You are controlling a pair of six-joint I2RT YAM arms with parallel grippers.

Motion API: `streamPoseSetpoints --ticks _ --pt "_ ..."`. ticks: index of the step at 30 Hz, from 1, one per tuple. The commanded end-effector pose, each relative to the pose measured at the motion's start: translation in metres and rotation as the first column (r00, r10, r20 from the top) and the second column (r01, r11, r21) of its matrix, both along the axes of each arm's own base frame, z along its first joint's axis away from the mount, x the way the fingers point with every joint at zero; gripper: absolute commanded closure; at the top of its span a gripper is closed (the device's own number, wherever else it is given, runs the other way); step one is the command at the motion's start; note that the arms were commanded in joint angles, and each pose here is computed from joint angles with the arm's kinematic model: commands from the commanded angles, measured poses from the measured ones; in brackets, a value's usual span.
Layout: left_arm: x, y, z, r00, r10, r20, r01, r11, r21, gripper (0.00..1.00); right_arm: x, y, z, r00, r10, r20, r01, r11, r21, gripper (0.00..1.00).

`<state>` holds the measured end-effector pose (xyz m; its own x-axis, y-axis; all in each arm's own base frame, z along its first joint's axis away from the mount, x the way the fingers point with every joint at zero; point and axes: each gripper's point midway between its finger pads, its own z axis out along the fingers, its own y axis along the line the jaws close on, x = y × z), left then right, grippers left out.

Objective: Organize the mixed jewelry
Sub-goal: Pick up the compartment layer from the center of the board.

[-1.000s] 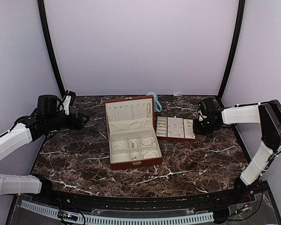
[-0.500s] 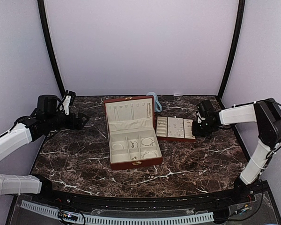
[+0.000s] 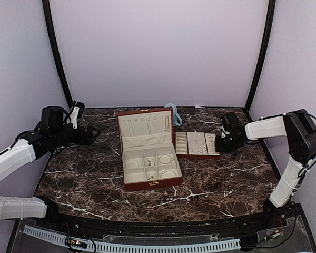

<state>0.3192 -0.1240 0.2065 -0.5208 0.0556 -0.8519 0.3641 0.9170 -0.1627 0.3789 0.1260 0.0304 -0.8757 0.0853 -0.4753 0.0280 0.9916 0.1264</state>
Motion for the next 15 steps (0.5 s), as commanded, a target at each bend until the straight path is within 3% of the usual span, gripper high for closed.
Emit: streamPoseSetpoints --ticks 1,10,15 --pt "-0.0018 0.0011 0.0068 0.999 -0.004 0.032 0.004 1.000 -0.009 0.09 -0.0168 -0.0115 -0.0322 0.995 -0.002 -0.102 -0.004 0.998 -0.061 0.94" --pt "-0.0022 0.0004 0.0084 0.999 -0.008 0.039 0.008 1.000 -0.013 0.09 -0.0190 -0.0127 -0.0395 0.993 0.010 -0.121 -0.019 0.997 -0.080 0.94" --pt "-0.0026 0.0003 0.0090 0.999 -0.008 0.041 0.009 1.000 -0.015 0.09 -0.0164 -0.0128 -0.0361 0.994 0.012 -0.113 -0.023 0.995 -0.098 1.00"
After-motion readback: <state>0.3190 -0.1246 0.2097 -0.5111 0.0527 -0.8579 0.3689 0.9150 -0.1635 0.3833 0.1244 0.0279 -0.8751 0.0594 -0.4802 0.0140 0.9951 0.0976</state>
